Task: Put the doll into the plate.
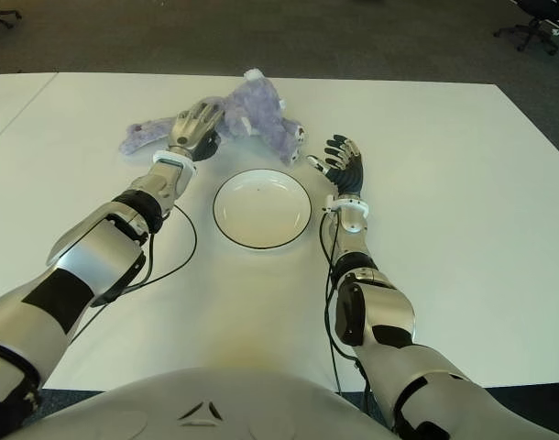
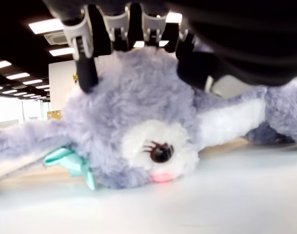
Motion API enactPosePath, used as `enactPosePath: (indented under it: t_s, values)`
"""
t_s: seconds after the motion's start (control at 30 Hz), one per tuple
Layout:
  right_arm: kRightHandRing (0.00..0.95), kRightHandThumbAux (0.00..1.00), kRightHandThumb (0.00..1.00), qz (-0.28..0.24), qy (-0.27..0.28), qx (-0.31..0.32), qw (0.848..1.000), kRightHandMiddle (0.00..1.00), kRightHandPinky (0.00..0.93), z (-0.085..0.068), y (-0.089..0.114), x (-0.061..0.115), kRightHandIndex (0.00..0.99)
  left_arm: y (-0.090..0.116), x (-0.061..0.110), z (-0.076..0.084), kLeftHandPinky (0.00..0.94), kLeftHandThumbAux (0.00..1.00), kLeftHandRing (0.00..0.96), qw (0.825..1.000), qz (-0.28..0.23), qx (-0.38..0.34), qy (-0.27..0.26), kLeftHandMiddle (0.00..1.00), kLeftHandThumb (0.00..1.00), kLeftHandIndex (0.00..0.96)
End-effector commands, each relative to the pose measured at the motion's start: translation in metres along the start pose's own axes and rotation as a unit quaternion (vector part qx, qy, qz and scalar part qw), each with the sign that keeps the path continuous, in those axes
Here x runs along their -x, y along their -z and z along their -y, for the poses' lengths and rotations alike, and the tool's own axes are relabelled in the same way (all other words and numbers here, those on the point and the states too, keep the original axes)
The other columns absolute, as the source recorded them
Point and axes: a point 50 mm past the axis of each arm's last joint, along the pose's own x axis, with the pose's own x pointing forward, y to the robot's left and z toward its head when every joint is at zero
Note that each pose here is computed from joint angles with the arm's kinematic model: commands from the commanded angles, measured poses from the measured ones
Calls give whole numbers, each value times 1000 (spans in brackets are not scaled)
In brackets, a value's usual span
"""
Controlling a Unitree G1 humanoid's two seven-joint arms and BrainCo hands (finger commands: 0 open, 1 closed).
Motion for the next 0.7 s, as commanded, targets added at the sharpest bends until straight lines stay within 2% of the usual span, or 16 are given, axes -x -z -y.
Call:
enactPosePath:
  t_s: [0.03, 0.07, 0.1, 0.17, 0.2, 0.27, 0.43, 0.47, 0.53, 0.7]
  values:
    - [307, 847, 0, -295, 50, -14, 954, 300, 322, 18, 116, 112, 237, -7, -2, 2, 444, 392, 204, 999, -12, 33, 36, 0, 991, 107]
    - [305, 845, 0, -295, 50, -14, 954, 298, 309, 18, 116, 112, 236, -7, -3, 2, 427, 625, 235, 999, -14, 37, 36, 15, 997, 136]
    - [304, 844, 0, -296, 48, -15, 954, 298, 306, 18, 116, 111, 235, -7, -3, 2, 423, 684, 243, 998, -18, 44, 38, 19, 999, 143]
    - [291, 831, 0, -299, 48, -15, 953, 291, 275, 19, 117, 112, 231, -7, -3, 2, 473, 693, 343, 997, -25, 53, 41, 154, 1000, 217]
    - [293, 830, 0, -302, 49, -14, 952, 293, 300, 19, 118, 113, 229, -7, -3, 2, 483, 692, 359, 997, -27, 56, 41, 256, 1000, 290]
    - [294, 825, 0, -303, 50, -13, 952, 295, 302, 19, 118, 113, 228, -7, -3, 2, 486, 691, 363, 997, -31, 60, 41, 299, 1000, 321]
    - [298, 824, 0, -297, 49, -9, 954, 298, 302, 17, 116, 112, 231, -6, -2, 4, 474, 694, 361, 996, -42, 68, 41, 344, 1000, 365]
    - [299, 833, 0, -295, 49, -9, 954, 298, 303, 17, 116, 112, 232, -5, -1, 4, 497, 680, 422, 996, -44, 69, 42, 344, 1000, 391]
    - [300, 842, 0, -293, 48, -10, 955, 297, 309, 17, 116, 111, 232, -5, -1, 6, 496, 674, 444, 995, -48, 70, 44, 349, 1000, 406]
    - [301, 853, 0, -294, 44, -14, 955, 297, 303, 16, 116, 111, 234, -4, 0, 7, 476, 678, 430, 995, -56, 69, 43, 346, 1000, 415]
